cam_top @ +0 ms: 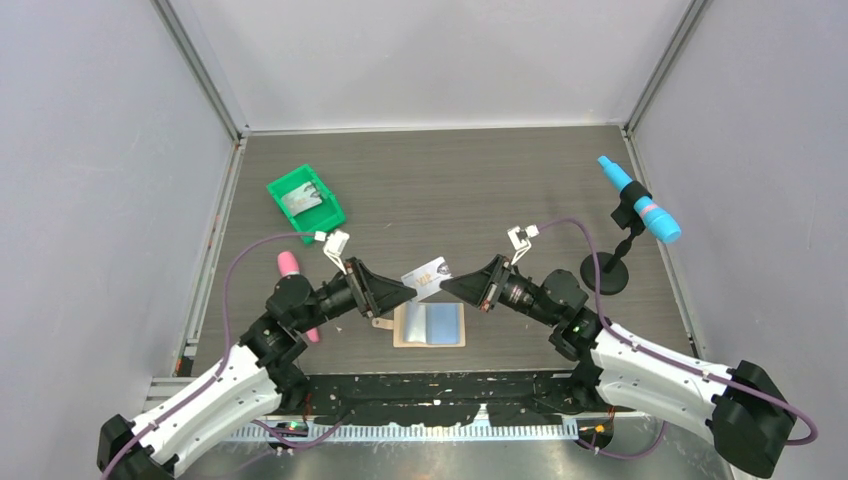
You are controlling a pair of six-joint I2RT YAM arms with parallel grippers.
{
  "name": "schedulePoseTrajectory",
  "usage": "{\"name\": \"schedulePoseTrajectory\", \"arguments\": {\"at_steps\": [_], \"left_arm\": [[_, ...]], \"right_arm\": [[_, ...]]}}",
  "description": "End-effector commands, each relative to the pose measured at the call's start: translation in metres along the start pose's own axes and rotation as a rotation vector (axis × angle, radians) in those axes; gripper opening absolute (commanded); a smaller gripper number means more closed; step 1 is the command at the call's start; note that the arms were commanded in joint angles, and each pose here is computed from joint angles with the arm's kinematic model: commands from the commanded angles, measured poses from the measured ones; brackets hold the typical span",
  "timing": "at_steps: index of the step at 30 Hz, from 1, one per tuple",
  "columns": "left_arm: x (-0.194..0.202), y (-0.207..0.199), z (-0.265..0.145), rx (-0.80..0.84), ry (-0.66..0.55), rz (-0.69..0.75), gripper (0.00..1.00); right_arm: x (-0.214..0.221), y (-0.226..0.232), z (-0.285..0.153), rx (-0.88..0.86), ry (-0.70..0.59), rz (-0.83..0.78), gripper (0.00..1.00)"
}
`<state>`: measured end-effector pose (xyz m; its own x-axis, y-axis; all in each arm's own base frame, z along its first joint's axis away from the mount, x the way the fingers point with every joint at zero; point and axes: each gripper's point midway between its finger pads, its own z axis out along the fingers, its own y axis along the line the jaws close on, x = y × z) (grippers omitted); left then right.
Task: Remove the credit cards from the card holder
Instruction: Place the credit card in the storage box.
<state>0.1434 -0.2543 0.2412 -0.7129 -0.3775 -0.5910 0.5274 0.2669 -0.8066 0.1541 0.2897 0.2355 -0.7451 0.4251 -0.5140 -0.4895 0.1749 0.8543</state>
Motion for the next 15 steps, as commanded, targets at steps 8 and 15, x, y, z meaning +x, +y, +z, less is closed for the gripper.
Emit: {"name": "schedulePoseTrajectory", "arguments": {"at_steps": [8,15], "left_arm": [[-0.019,-0.016,0.009,0.079,-0.088,-0.020,0.01],[-0.020,-0.001,0.010,-0.022,-0.067,0.007,0.00]], "right_arm": [[-0.022,0.013,-0.001,-0.054,-0.121,0.046,0.05],[-0.018,0.007,-0.005,-0.031,-0.109,0.028,0.19]]}}
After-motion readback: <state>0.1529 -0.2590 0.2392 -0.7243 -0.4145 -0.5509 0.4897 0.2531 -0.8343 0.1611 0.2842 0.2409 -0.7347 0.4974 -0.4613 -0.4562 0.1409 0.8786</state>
